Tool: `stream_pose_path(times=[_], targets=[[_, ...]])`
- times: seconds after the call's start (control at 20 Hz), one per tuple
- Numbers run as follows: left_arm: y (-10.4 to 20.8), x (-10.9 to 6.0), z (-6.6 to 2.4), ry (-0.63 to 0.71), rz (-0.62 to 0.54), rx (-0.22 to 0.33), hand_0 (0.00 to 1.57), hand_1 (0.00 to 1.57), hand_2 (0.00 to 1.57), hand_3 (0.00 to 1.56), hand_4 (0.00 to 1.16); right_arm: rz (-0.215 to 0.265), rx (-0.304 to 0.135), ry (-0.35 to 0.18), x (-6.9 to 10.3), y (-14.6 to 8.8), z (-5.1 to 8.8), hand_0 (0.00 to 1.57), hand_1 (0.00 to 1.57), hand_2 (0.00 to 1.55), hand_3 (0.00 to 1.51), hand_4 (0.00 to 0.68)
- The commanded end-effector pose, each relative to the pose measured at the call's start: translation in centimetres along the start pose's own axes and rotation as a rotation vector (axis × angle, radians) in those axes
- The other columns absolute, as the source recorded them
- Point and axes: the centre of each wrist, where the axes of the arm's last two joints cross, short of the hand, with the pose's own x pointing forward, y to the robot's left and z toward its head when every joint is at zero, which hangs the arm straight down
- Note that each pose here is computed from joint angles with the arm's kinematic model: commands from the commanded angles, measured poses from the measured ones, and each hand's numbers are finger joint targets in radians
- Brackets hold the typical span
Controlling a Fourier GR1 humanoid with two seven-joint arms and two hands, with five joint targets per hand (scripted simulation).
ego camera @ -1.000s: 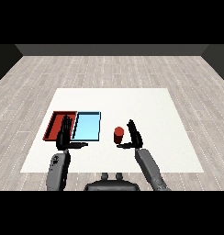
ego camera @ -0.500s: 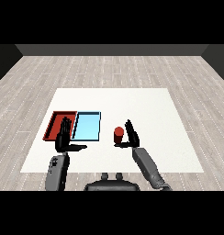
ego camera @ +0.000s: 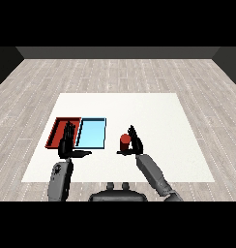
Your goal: Pick the red can and put it in the red box
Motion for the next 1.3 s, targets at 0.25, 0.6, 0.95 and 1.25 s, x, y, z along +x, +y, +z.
stream_pose_path(times=[0.25,0.6,0.95,1.25], targets=[[-2.2,-0.6,-0.41,-0.001,-0.003,-0.014,0.00,0.00,0.00,0.00,0.00,-0.037,0.024,0.019,-0.8,2.4,0.3,0.00,0.00,0.00,0.00,0.000],[-0.7,0.3,1.80,0.009,-0.017,-0.018,0.00,0.00,0.00,0.00,0.00,-0.035,0.031,0.019,0.8,2.6,-2.2,0.00,0.00,0.00,0.00,0.000],[0.0,0.3,1.16,0.007,-0.020,0.003,0.00,0.00,0.00,0.00,0.00,0.068,-0.035,0.066,0.4,2.7,-0.7,0.00,0.00,0.00,0.00,0.000],[-0.8,0.7,0.30,0.004,-0.020,-0.004,0.00,0.00,0.00,0.00,0.00,0.154,-0.140,0.149,0.1,2.3,-2.5,1.57,1.57,1.51,1.46,0.584]])
